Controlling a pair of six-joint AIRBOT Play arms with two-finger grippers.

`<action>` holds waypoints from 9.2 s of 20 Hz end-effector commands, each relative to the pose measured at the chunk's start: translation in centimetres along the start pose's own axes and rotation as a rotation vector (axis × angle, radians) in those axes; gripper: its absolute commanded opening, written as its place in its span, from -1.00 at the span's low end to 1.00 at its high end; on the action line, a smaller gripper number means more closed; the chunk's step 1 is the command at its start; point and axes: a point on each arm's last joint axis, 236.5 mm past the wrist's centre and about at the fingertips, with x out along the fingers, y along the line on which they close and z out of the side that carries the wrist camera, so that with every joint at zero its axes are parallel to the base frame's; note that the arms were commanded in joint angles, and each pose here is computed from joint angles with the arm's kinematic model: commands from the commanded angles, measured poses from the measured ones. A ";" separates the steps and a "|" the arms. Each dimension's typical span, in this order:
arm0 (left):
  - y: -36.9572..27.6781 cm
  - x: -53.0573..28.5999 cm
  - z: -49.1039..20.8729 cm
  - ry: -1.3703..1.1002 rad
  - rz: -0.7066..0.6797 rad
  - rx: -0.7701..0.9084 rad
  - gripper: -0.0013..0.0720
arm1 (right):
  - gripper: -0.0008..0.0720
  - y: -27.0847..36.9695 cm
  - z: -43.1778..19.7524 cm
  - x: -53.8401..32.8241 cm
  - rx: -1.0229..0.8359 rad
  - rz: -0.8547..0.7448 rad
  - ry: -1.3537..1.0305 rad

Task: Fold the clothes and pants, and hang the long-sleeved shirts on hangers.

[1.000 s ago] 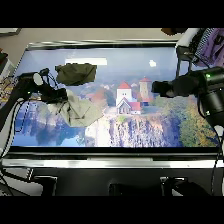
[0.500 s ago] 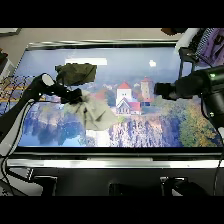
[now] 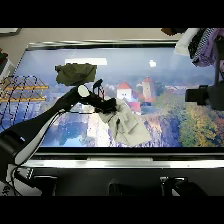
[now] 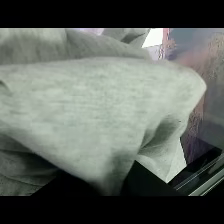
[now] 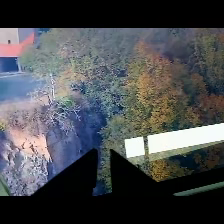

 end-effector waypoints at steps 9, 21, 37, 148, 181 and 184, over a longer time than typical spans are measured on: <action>6.7 -13.2 2.9 -0.052 0.125 -0.009 0.18 | -0.27 9.2 5.0 6.9 0.596 0.462 0.111; 11.6 -20.3 6.1 -0.188 0.167 0.016 0.18 | 0.03 13.8 -17.8 17.3 0.477 0.800 0.574; 12.8 -21.2 6.5 -0.205 0.172 -0.010 0.73 | 0.03 17.4 -23.5 17.2 0.548 0.910 0.783; 29.7 -15.8 8.2 -0.384 -0.051 -0.419 0.65 | -0.88 18.7 -0.4 19.5 0.331 0.657 0.389; 4.9 -54.2 -0.8 -1.114 0.334 0.046 -0.91 | -0.89 -1.2 12.8 -14.6 0.592 0.512 -0.659; 10.7 -44.9 5.2 -0.906 0.322 -0.033 -0.90 | -0.89 3.7 13.3 -0.7 0.569 0.465 -0.343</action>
